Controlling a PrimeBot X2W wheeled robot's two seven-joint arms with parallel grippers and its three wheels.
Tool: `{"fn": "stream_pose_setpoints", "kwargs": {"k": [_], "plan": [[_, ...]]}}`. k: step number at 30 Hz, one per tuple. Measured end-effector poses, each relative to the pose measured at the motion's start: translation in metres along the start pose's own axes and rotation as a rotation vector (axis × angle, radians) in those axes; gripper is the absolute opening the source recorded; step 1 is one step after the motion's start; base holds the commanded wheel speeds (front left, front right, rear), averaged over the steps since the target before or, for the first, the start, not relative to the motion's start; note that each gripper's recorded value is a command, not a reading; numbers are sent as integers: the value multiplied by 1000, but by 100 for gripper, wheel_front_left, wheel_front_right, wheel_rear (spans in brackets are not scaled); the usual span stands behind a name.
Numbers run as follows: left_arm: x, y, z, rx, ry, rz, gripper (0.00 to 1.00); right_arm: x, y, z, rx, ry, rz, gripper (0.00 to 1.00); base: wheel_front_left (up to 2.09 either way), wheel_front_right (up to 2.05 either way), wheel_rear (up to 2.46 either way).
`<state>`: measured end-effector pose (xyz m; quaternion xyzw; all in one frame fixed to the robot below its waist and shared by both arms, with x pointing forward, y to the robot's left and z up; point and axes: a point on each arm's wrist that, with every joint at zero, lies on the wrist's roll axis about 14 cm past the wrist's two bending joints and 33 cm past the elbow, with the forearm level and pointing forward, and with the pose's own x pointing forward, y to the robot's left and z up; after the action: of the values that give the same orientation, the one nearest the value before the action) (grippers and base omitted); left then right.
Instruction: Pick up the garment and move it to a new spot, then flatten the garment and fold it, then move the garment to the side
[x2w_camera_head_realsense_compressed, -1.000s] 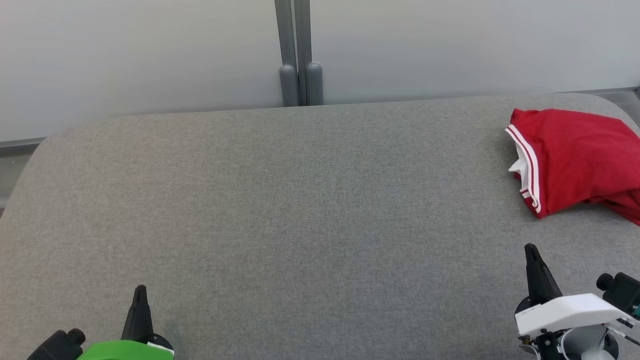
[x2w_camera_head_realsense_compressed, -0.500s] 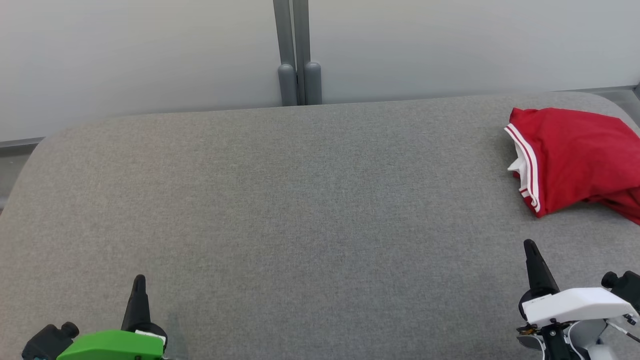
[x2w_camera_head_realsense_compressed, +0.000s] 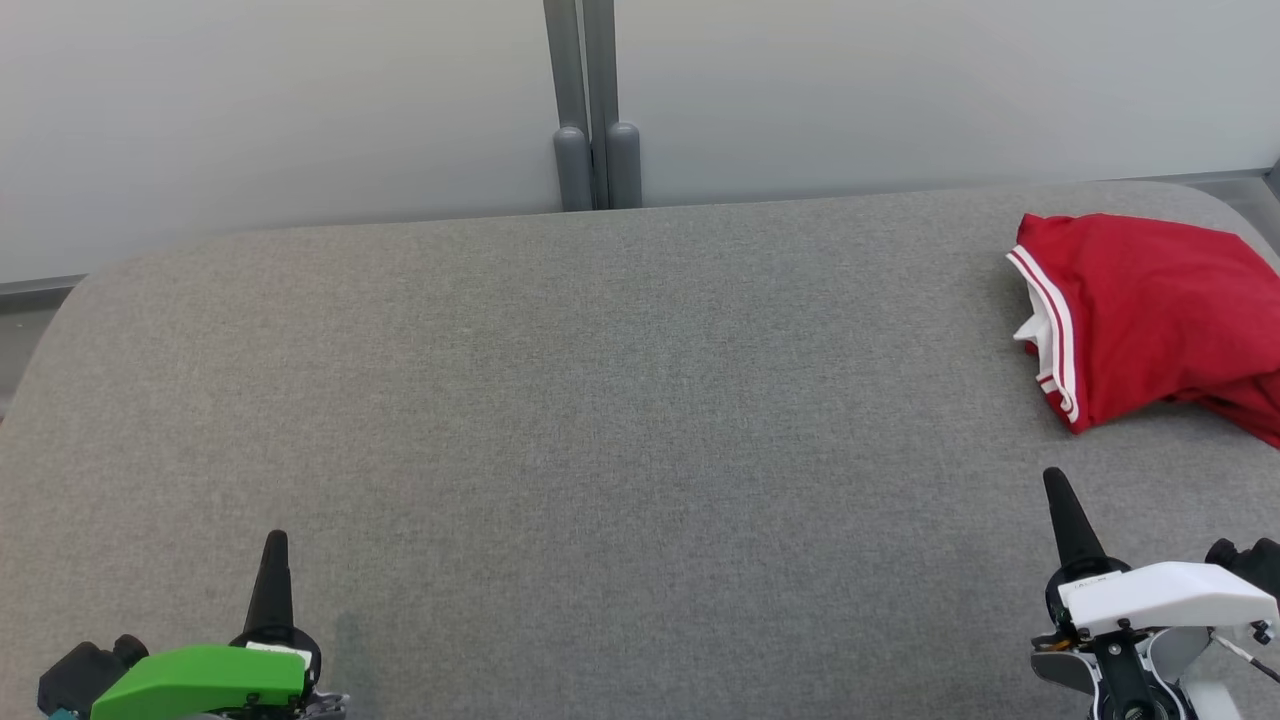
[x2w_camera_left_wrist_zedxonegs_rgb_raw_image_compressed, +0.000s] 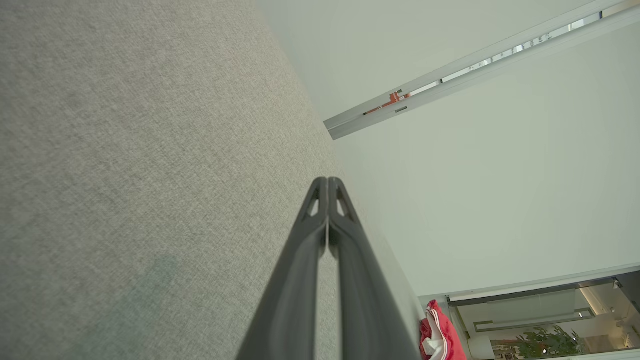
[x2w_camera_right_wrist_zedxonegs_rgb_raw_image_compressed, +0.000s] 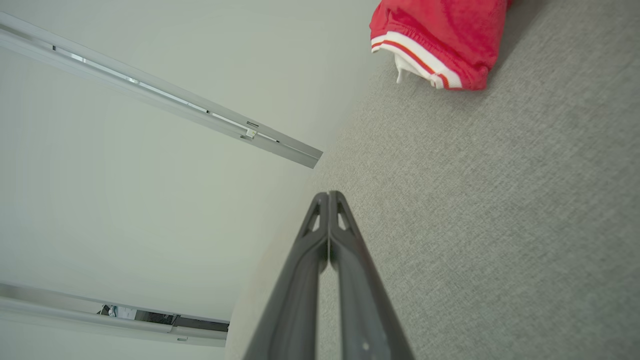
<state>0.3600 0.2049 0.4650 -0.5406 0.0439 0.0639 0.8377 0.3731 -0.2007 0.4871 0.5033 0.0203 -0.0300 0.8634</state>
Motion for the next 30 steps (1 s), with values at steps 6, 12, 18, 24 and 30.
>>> {"fn": "stream_pose_setpoints", "kwargs": {"k": [6,12,18,24,30], "plan": [[3,-6,1,-56,1,-19,0,3,3,1,68,0,6,0,0,0,0],[5,-9,2,-107,5,-28,0,3,3,1,130,3,7,0,0,0,0],[8,-14,3,-153,9,-44,0,5,5,2,189,5,15,0,0,0,0],[10,-18,4,-203,12,-58,0,7,7,3,247,7,21,0,0,0,0],[12,-22,5,-251,17,-73,0,8,8,4,301,10,28,0,0,0,0]]}}
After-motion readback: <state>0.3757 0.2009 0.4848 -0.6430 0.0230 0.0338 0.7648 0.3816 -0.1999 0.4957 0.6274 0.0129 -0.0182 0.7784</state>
